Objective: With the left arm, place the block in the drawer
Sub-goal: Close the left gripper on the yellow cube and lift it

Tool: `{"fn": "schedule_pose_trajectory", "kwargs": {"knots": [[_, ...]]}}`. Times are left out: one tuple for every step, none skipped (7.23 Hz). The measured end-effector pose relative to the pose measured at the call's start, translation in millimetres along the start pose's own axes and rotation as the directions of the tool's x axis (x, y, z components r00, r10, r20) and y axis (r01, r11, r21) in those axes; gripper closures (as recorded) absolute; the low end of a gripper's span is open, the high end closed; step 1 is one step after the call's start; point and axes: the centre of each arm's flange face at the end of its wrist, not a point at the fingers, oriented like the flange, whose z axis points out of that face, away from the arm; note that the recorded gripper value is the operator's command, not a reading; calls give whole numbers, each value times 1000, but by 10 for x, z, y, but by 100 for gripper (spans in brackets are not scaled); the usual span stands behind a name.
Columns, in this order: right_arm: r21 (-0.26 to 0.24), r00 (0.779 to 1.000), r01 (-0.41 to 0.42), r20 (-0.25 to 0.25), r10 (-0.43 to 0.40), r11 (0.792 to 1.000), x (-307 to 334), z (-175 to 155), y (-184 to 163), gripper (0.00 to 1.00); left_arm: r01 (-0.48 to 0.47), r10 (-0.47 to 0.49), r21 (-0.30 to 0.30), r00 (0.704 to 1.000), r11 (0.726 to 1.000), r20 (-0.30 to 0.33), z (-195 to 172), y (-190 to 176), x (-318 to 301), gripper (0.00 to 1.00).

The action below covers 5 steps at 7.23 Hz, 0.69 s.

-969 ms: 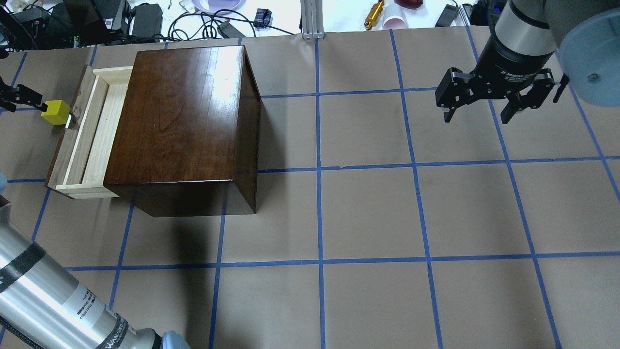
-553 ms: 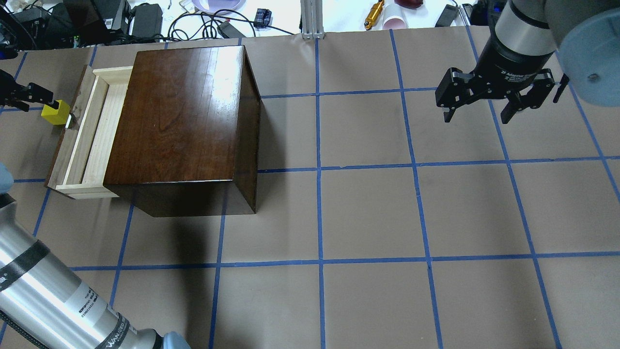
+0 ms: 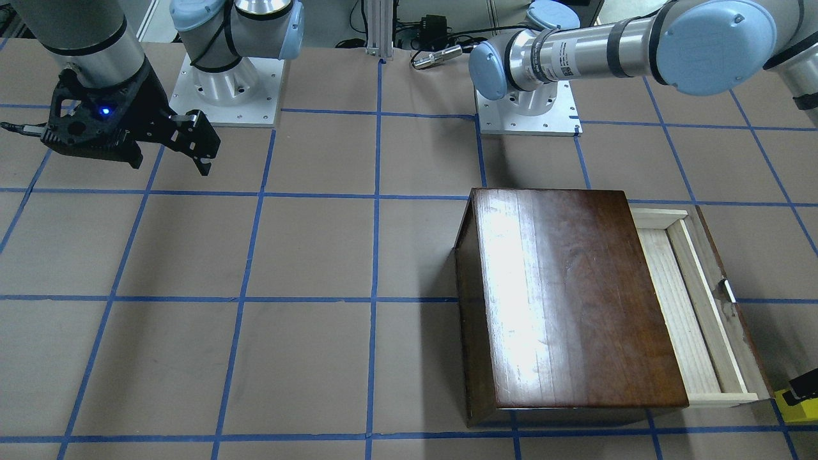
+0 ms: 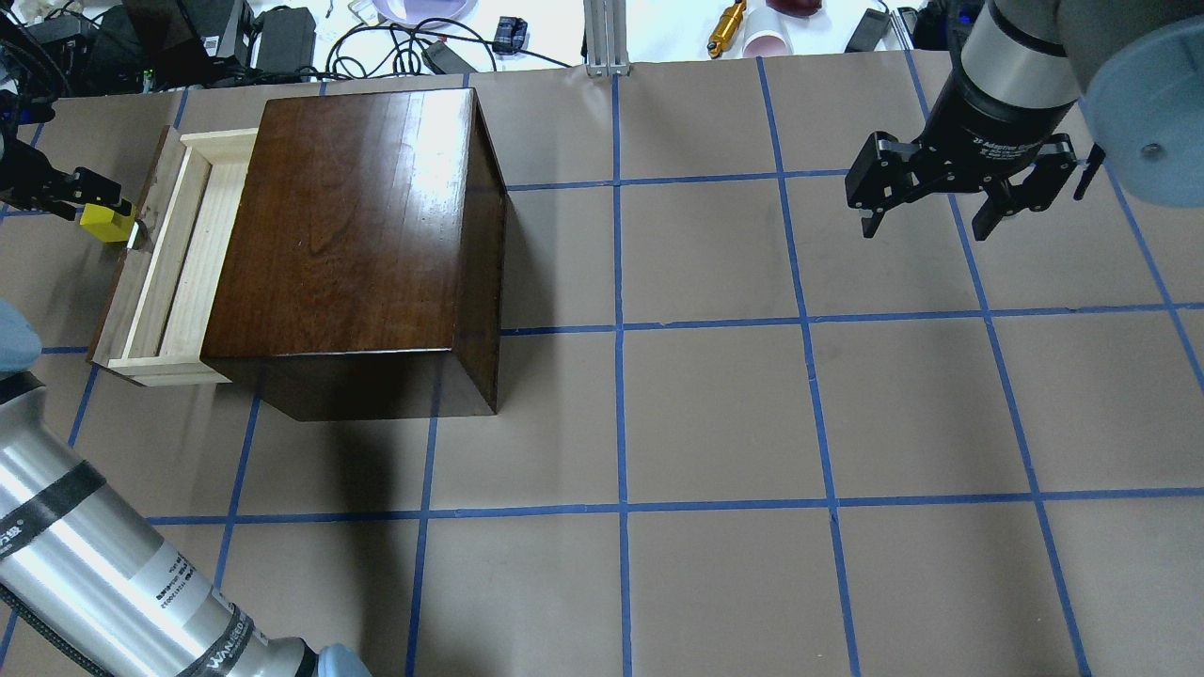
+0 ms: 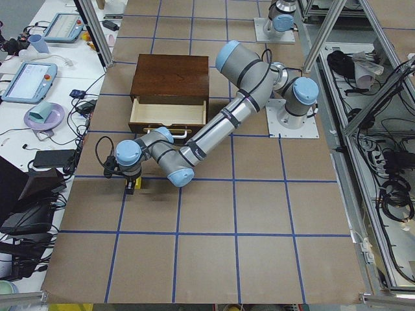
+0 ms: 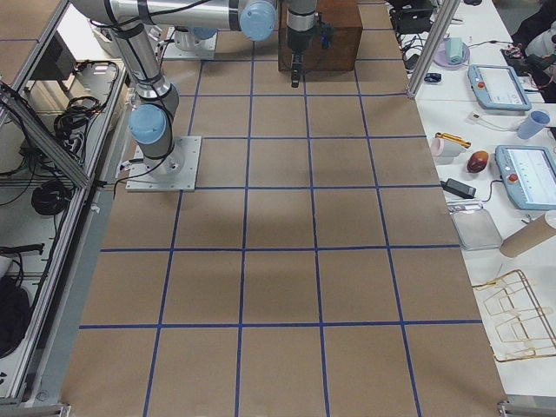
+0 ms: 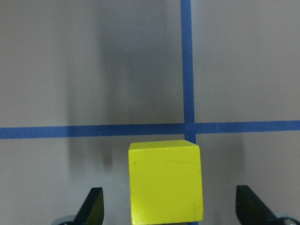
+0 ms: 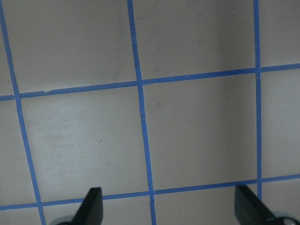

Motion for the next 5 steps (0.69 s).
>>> {"fn": "schedule_pose_trajectory", "kwargs": {"knots": [[0, 1000, 0, 0, 0, 1000, 0, -1, 0, 0, 0, 0, -2, 1000, 1000, -1, 54, -9, -17, 66], [1, 1000, 0, 0, 0, 1000, 0, -3, -1, 0, 2, -2, -3, 1000, 1000, -3, 97, -15, -31, 96], [1, 1000, 0, 0, 0, 1000, 0, -3, -1, 0, 2, -2, -2, 1000, 1000, -1, 102, -29, -37, 100], [0, 1000, 0, 0, 0, 1000, 0, -2, -1, 0, -2, 2, 3, 1000, 1000, 3, 74, -50, -43, 100], [0, 1000, 0, 0, 0, 1000, 0, -2, 0, 0, -6, 6, 8, 1000, 1000, 9, 22, -73, -48, 100]]}}
